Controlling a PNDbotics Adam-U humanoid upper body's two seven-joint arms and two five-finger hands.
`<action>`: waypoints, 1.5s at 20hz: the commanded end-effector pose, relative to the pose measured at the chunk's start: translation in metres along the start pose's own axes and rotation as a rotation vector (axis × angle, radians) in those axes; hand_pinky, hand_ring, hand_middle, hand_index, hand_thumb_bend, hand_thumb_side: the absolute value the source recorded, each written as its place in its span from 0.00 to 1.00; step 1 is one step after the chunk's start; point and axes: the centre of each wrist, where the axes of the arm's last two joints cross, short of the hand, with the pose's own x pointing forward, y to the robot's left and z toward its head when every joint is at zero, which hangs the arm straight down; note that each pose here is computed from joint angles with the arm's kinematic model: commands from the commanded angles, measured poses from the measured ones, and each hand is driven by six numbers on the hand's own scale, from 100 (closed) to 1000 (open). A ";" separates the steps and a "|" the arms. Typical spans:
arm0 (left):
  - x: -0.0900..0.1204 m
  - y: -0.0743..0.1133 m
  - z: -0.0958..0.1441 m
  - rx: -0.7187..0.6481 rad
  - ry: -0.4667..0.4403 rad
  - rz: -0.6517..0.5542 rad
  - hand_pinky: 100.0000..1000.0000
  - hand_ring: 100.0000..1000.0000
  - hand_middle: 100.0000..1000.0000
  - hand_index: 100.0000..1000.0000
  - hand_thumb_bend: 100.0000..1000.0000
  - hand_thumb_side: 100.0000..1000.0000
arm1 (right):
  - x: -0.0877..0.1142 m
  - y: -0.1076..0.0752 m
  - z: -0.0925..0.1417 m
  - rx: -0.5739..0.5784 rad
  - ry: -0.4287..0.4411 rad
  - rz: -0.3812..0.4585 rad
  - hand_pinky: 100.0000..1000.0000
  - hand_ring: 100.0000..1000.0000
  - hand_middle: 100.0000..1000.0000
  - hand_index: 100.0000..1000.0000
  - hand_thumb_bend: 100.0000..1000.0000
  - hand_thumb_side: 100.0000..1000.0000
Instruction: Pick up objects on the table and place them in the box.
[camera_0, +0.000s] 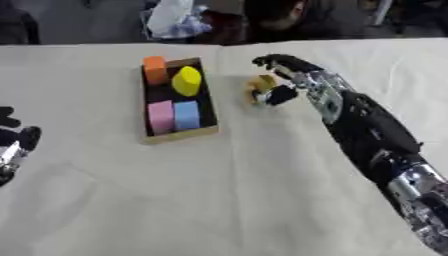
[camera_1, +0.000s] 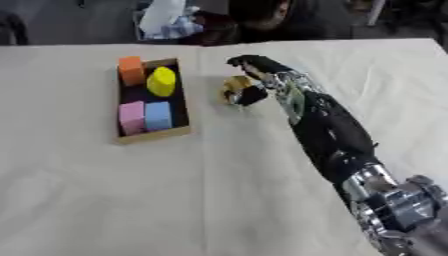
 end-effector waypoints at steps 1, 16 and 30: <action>0.004 0.005 -0.001 0.011 -0.016 -0.008 0.60 0.51 0.53 0.71 0.52 0.35 | -0.002 -0.019 0.001 -0.014 0.007 0.062 0.81 0.81 0.71 0.82 0.12 0.17; 0.006 0.002 -0.003 0.007 -0.026 0.002 0.59 0.51 0.53 0.71 0.52 0.34 | 0.032 -0.064 -0.006 -0.316 -0.123 0.078 0.73 0.68 0.40 0.52 0.00 0.00; 0.008 -0.007 -0.005 -0.047 -0.046 0.024 0.60 0.51 0.53 0.71 0.52 0.35 | 0.099 -0.081 -0.024 -0.355 -0.291 0.038 0.74 0.69 0.43 0.55 0.00 0.00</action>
